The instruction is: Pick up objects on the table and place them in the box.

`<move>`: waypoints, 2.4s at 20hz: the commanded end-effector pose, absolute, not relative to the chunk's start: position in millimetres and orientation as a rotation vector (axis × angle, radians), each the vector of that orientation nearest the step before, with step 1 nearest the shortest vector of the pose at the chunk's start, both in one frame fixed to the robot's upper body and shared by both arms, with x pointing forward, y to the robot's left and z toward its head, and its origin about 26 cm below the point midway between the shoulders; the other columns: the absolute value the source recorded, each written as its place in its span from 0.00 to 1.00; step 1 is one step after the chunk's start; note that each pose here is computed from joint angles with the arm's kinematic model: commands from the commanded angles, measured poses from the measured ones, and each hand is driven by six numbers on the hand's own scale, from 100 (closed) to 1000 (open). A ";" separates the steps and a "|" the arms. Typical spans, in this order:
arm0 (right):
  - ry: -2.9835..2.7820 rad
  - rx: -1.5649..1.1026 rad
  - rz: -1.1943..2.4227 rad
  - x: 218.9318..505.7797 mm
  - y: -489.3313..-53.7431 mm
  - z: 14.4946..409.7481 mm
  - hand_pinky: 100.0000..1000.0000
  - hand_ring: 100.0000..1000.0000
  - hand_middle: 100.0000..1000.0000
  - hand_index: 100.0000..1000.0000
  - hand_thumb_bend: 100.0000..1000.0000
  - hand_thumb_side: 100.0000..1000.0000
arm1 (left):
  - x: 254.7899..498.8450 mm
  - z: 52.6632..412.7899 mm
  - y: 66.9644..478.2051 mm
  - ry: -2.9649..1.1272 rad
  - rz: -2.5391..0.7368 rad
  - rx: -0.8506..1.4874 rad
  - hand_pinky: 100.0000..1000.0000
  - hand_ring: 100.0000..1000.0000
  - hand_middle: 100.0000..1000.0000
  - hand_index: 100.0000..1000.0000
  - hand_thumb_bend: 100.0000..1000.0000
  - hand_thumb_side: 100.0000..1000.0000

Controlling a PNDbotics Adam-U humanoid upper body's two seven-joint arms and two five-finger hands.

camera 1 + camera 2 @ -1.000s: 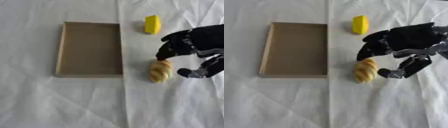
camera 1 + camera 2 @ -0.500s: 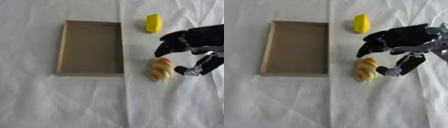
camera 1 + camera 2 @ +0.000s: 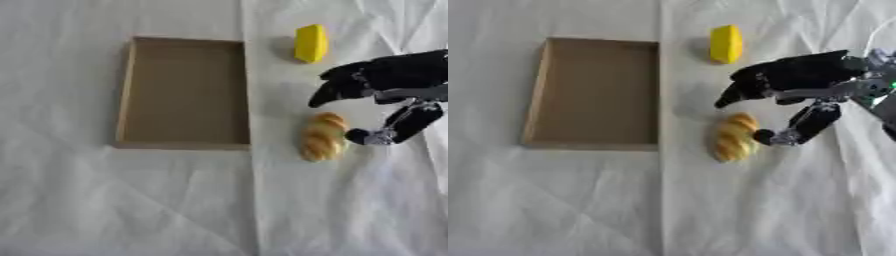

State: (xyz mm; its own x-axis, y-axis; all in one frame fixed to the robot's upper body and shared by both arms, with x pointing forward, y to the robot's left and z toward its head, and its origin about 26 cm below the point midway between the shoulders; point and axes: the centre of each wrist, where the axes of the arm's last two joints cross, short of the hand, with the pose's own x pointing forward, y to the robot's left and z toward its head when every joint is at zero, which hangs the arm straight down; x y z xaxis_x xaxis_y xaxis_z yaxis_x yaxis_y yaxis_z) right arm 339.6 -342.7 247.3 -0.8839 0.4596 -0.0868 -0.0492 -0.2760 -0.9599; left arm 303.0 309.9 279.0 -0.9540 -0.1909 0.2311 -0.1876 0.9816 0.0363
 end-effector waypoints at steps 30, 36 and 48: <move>-1.841 -0.350 2.073 338.1 -347.9 267.4 0.89 0.60 0.39 0.59 0.00 0.00 | 299.0 286.7 310.8 -2.905 -0.050 0.290 0.86 0.97 0.79 0.85 0.00 0.61; -2.010 -0.348 2.021 323.5 -335.2 296.6 0.88 0.59 0.39 0.59 0.00 0.00 | 298.7 288.2 311.3 -2.913 -0.052 0.293 0.86 0.97 0.79 0.85 0.00 0.61; -2.279 -0.375 1.983 353.8 -268.2 359.3 0.85 0.56 0.39 0.57 0.00 0.00 | 302.3 310.1 289.1 -3.080 -0.128 0.125 0.86 0.93 0.78 0.85 0.00 0.49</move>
State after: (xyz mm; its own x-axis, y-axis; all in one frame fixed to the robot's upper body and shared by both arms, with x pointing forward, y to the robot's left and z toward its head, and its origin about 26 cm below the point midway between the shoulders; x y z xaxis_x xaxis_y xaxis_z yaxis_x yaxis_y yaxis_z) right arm 348.5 -269.5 357.1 -0.9690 0.2325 -0.0838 0.1157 0.1270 -0.9851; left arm 307.0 289.8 299.9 -0.9905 -0.0935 0.1013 -0.0883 0.9946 0.0549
